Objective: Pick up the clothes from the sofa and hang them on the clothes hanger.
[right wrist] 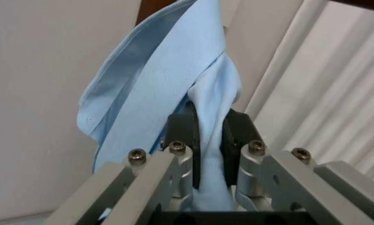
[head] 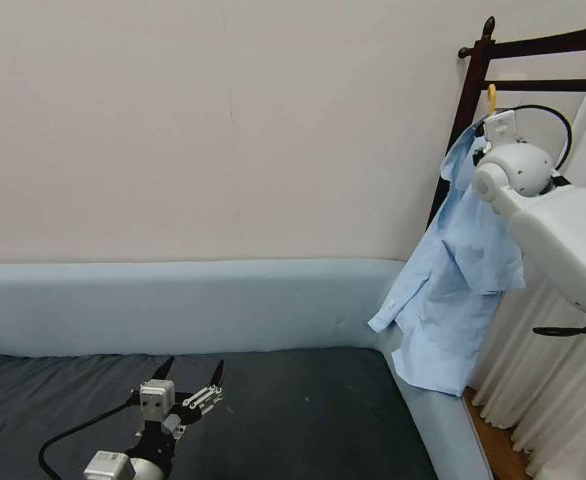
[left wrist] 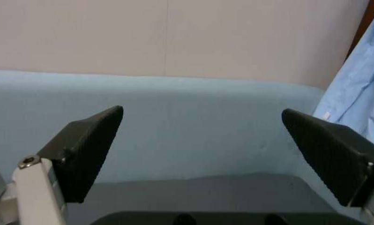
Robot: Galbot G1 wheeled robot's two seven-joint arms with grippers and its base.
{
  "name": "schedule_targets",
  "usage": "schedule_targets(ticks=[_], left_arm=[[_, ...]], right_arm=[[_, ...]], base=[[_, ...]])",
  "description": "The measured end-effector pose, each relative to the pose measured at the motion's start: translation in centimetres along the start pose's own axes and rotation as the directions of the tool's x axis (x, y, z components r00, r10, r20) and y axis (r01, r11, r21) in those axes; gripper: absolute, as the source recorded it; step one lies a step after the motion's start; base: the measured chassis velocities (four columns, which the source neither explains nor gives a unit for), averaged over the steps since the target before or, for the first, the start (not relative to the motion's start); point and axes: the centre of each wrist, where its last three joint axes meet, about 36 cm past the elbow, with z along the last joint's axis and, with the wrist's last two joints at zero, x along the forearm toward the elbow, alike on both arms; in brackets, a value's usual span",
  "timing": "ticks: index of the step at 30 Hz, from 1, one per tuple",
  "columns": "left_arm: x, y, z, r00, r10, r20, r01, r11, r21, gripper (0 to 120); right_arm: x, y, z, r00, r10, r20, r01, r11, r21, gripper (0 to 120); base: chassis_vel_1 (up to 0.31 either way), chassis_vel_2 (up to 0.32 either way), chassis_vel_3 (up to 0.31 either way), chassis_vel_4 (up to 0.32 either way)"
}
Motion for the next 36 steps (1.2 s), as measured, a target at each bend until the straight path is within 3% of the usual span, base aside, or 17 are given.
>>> schedule_targets(ticks=[10, 20, 26, 36], left_arm=[[0.3, -0.3, 0.1, 1.0, 0.0, 0.001, 0.0, 1.0, 0.013, 100], [1.1, -0.7, -0.3, 1.0, -0.018, 0.004, 0.018, 0.999, 0.034, 100], [1.5, -1.2, -0.5, 0.999, -0.051, 0.01, 0.05, 0.996, 0.078, 100], [2.7, -1.2, -1.3, 0.999, -0.039, 0.031, 0.037, 0.998, 0.047, 100]], right_arm=[[-2.0, -2.6, -2.8, 1.0, 0.028, -0.005, -0.028, 0.997, -0.068, 7], [-2.8, -2.9, -3.0, 0.993, -0.033, -0.112, 0.009, 0.978, -0.206, 7], [-3.0, -2.6, -3.2, 0.992, -0.037, -0.119, 0.008, 0.971, -0.238, 7], [-3.3, -3.8, -4.9, 0.992, 0.002, -0.123, -0.037, 0.957, -0.288, 7]], base=[[0.0, 0.0, 0.0, 0.0], [0.0, 0.0, 0.0, 0.0], [0.0, 0.0, 0.0, 0.0], [0.0, 0.0, 0.0, 0.0]])
